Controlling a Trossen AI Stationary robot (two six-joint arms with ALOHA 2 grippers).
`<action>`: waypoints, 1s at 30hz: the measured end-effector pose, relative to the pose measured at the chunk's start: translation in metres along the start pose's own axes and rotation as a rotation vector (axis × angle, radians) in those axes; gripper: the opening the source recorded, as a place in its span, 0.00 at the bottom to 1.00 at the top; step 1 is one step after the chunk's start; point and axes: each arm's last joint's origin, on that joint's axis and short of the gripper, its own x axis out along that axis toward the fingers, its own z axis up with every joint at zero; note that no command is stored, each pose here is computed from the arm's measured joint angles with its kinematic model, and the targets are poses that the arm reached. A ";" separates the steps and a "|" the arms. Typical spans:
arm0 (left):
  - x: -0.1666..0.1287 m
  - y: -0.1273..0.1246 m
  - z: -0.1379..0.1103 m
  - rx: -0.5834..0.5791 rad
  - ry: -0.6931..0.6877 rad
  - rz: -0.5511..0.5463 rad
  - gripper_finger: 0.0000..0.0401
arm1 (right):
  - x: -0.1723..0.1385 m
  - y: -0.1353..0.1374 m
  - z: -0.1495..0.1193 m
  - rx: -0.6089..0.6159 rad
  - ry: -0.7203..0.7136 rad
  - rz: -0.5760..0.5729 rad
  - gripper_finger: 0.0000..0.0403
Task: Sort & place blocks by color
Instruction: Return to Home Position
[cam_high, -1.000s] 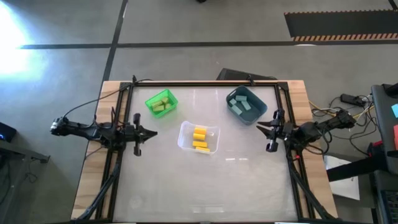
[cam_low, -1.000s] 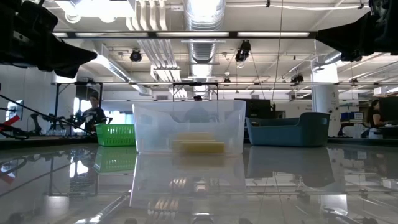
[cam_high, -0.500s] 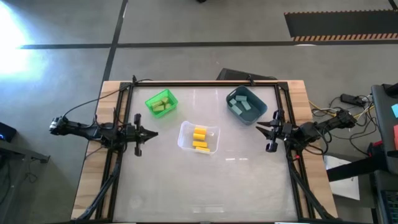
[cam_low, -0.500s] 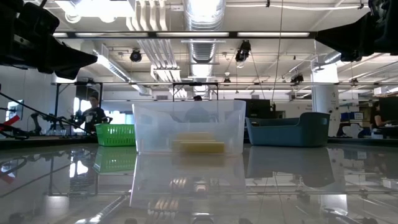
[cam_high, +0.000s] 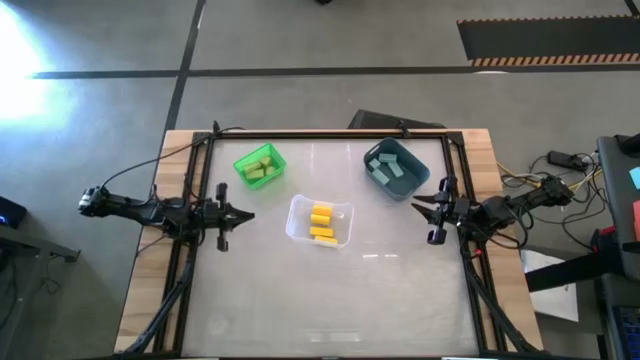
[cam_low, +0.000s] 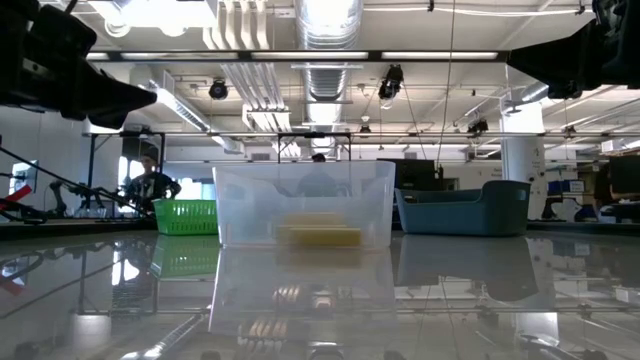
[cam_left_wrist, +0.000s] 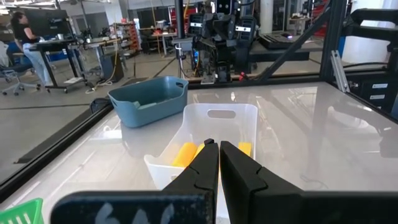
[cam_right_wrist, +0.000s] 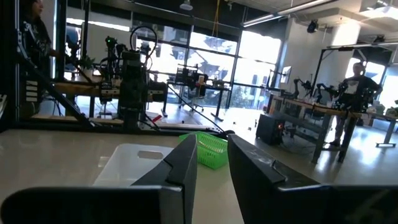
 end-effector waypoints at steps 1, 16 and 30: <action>0.000 0.000 0.000 0.001 0.003 0.000 0.00 | 0.000 0.000 0.000 0.000 0.000 0.000 0.20; 0.003 -0.001 -0.003 0.014 0.042 -0.003 0.00 | 0.000 0.000 0.000 0.000 0.000 0.000 0.17; 0.004 -0.002 -0.005 0.019 0.060 -0.003 0.00 | 0.000 0.000 0.000 0.000 0.000 0.000 0.20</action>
